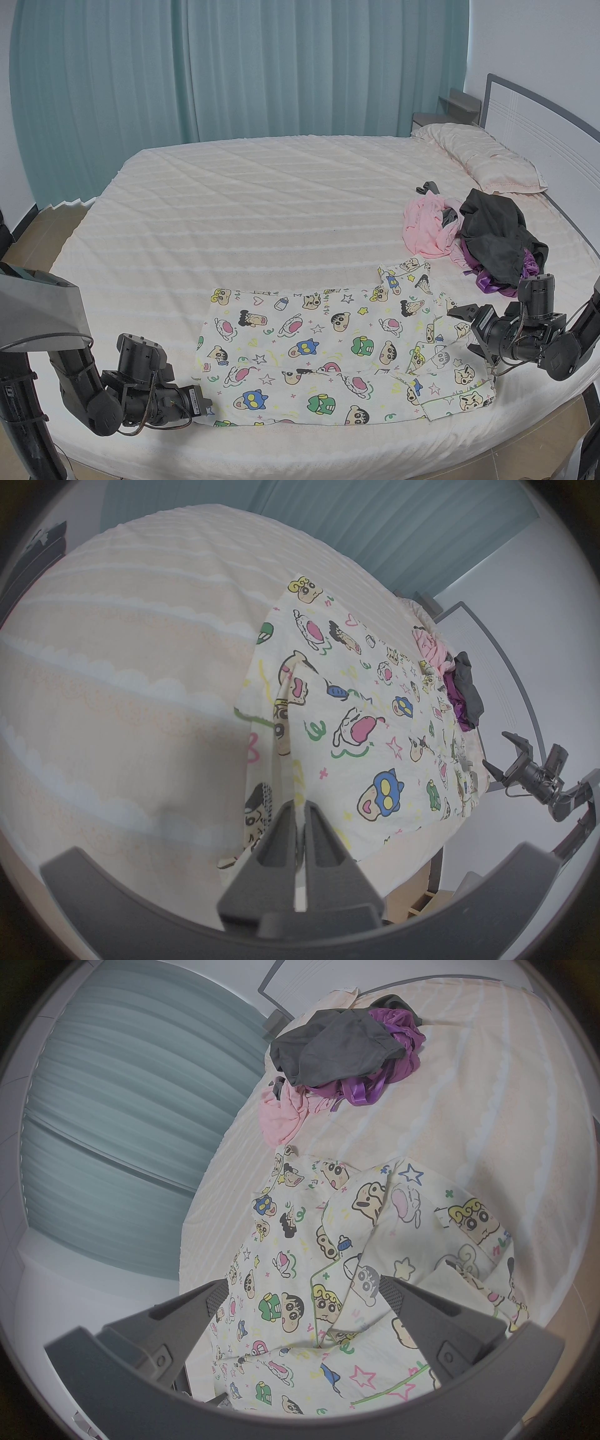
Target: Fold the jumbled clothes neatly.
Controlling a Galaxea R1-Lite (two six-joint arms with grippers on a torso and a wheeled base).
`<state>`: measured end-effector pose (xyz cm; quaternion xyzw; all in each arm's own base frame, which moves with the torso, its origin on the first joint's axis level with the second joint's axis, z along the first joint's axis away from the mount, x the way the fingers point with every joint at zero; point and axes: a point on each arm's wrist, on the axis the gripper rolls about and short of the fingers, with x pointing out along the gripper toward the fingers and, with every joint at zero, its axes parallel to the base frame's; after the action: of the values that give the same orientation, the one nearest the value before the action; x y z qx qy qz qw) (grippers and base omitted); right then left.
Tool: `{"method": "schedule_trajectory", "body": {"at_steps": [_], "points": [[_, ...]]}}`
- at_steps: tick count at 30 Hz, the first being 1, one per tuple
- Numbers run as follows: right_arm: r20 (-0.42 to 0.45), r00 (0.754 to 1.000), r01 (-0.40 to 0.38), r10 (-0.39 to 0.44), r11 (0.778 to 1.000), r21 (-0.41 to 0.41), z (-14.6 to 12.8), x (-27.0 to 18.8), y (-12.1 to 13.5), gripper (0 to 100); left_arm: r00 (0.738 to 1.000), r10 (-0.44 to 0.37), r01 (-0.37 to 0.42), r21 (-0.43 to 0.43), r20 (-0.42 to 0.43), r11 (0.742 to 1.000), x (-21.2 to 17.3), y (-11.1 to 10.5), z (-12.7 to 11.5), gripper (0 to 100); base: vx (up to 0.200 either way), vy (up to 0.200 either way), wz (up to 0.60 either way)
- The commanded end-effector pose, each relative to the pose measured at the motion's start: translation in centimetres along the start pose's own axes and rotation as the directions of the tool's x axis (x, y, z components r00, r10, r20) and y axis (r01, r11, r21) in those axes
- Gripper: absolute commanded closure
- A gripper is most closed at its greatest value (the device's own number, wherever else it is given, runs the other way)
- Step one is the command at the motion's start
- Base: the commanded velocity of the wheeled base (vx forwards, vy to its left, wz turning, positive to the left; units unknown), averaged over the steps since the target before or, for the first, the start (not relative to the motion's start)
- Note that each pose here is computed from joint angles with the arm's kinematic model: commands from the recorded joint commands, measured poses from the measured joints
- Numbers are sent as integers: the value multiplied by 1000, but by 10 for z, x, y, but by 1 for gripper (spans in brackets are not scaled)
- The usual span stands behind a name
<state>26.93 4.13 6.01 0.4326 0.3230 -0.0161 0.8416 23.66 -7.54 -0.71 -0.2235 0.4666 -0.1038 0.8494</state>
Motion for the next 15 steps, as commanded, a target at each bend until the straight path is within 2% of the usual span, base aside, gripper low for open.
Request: {"method": "schedule_trajectory", "body": {"at_steps": [1, 12, 13, 15], "points": [[-1, 1000, 3, -3, 1000, 2, 0, 1, -1, 0, 1000, 6, -6, -1, -13, 1000, -4, 1, -5, 100, 0, 0, 0], [-1, 1000, 3, -3, 1000, 1, 0, 1, -1, 0, 1000, 4, -4, 1, -11, 1000, -8, 0, -6, 100, 0, 0, 0], [-2, 1000, 4, -4, 1000, 1, 0, 1, -1, 0, 1000, 4, -4, 1, -11, 1000, -8, 0, -6, 0, 0, 0, 0], [-3, 1000, 5, -5, 1000, 1, 0, 1, -1, 0, 1000, 4, -4, 1, -11, 1000, -8, 0, -6, 0, 0, 0, 0]]}}
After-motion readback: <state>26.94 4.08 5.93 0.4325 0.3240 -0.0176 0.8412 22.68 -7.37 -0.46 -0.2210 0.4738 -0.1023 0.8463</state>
